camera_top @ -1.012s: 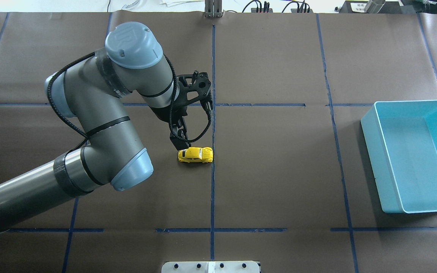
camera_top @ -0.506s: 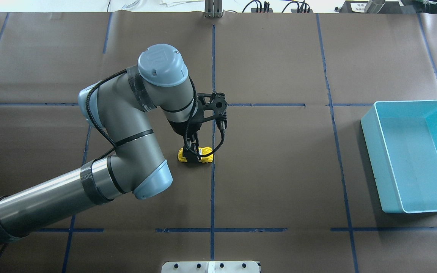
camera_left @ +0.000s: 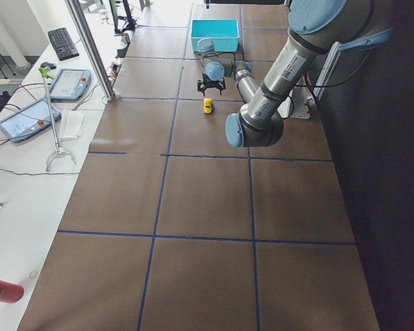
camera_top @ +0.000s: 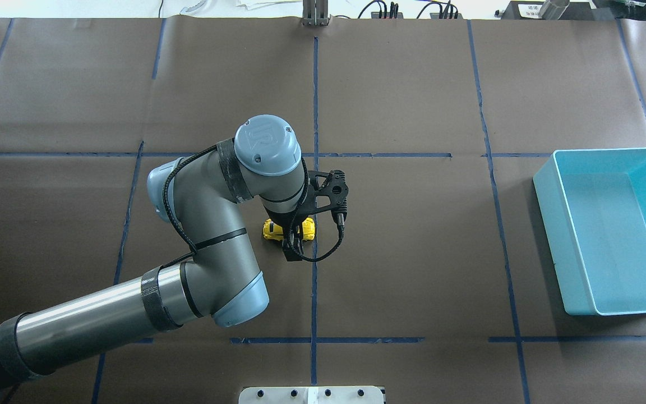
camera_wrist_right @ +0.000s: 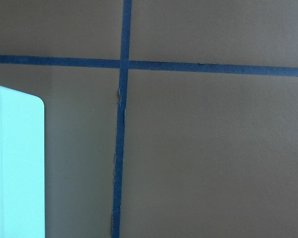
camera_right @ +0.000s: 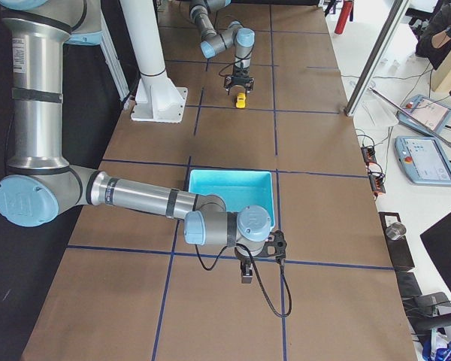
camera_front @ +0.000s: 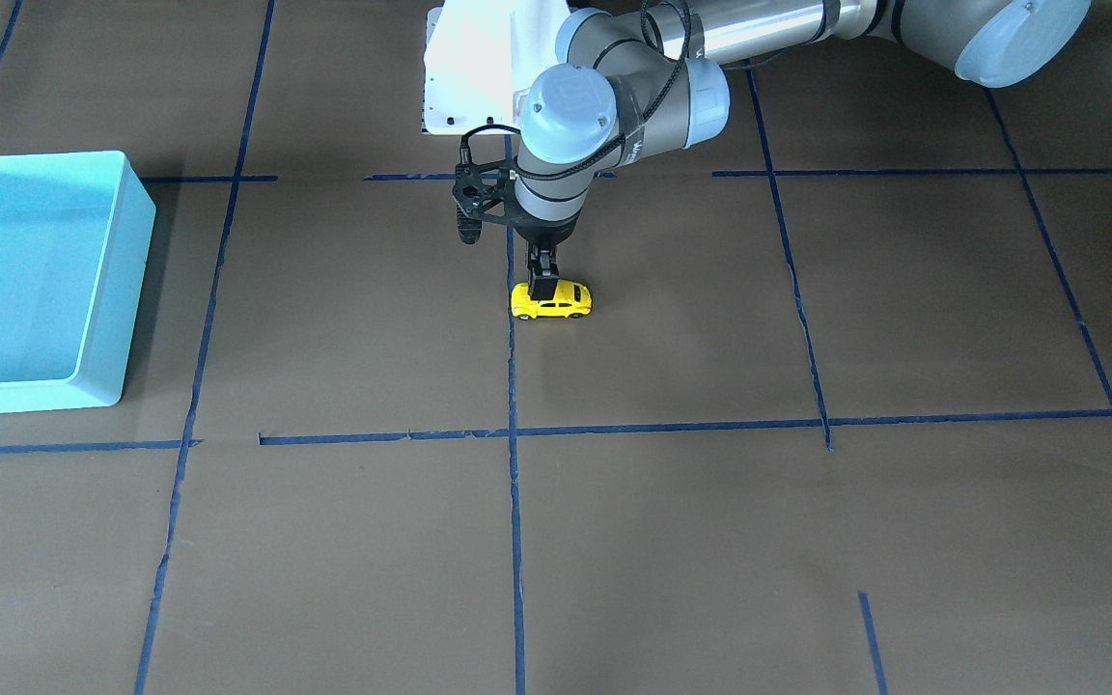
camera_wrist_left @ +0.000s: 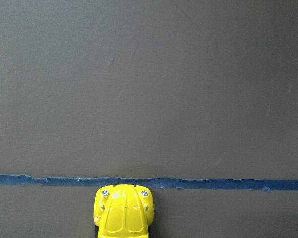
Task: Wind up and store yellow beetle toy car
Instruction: 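Lower the left gripper onto the yellow car and grasp it, then press the car onto the table and drag it backward with the left gripper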
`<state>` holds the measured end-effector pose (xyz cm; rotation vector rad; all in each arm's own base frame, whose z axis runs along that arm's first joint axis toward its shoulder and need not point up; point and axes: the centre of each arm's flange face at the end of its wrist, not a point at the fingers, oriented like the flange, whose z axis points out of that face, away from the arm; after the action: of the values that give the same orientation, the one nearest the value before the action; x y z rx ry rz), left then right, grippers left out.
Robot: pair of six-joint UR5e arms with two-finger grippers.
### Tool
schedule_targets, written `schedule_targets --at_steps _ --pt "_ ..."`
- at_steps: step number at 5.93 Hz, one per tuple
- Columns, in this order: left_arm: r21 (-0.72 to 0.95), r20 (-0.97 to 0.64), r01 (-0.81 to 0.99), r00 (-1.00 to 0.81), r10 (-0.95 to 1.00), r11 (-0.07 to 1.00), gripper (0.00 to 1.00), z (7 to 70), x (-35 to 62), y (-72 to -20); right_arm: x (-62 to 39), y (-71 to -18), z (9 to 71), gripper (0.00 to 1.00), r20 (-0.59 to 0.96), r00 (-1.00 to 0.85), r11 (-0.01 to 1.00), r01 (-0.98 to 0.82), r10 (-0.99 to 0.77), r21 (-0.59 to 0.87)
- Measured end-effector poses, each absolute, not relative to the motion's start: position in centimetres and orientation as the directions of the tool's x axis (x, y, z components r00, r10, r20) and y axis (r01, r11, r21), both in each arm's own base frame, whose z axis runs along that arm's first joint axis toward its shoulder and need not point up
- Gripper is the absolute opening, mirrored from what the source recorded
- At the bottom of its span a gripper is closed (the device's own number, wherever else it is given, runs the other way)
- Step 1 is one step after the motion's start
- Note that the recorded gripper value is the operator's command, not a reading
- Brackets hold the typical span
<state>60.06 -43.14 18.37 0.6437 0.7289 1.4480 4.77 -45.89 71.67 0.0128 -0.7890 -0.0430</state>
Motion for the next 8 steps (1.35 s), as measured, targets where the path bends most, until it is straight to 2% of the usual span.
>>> schedule_targets --at_steps 2,6,7,8 --pt "0.76 -0.02 -0.649 0.02 1.0 0.029 0.86 19.3 60.6 -43.9 4.7 -45.9 71.6 1.0 0.709 0.704 0.999 0.035 -0.047 0.032" --pt "0.751 -0.019 -0.66 0.02 1.0 0.028 0.82 20.1 61.3 -44.0 4.8 -46.0 71.5 1.0 0.709 0.704 0.999 0.035 -0.049 0.034" --pt "0.749 -0.021 -0.662 0.016 1.0 0.026 0.79 20.1 61.7 -43.8 4.8 -46.0 71.5 1.0 0.709 0.704 0.999 0.035 -0.049 0.034" --pt "0.75 -0.021 -0.661 0.014 1.0 0.024 0.71 19.6 61.9 -43.7 4.8 -45.9 71.5 1.0 0.709 0.704 0.999 0.035 -0.049 0.034"
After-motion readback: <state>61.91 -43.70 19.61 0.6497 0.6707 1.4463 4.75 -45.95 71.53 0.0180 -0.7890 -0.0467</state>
